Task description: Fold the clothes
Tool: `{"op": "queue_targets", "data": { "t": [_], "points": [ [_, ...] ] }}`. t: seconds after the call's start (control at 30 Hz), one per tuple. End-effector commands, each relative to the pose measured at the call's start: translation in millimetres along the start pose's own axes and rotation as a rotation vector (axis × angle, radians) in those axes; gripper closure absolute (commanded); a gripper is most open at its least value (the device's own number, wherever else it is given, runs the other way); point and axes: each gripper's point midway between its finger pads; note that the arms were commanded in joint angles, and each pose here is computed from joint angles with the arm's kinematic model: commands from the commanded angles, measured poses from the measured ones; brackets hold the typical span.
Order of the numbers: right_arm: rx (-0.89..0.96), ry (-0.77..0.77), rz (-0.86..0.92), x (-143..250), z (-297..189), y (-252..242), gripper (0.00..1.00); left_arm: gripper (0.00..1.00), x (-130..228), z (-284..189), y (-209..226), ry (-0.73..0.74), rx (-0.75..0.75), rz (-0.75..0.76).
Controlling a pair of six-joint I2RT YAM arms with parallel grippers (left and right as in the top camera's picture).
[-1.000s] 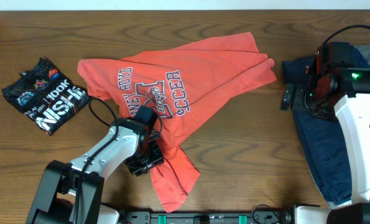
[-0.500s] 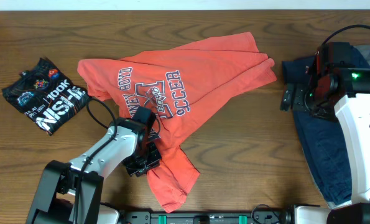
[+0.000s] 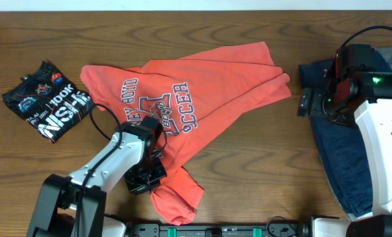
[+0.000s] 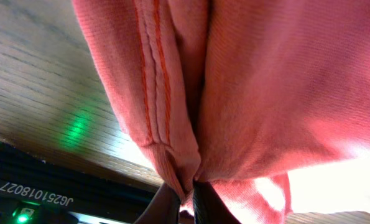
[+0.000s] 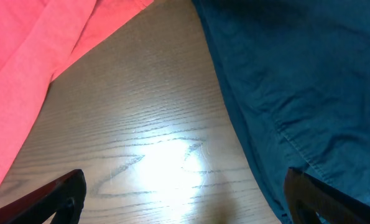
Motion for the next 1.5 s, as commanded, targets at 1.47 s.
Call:
{"op": "queue_targets", "data": {
  "t": [1.47],
  "points": [
    [0.010, 0.008, -0.008, 2.9, 0.3, -3.5, 0.01, 0.68, 0.5, 24.9, 20.0, -0.019, -0.037, -0.022]
  ]
}}
Point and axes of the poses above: each gripper's point midway between its finger pads, its own z axis out along the fingers, its own y axis along the line the jaws close on, x = y × z, and after that the axes turned 6 degrees about -z, right-handed
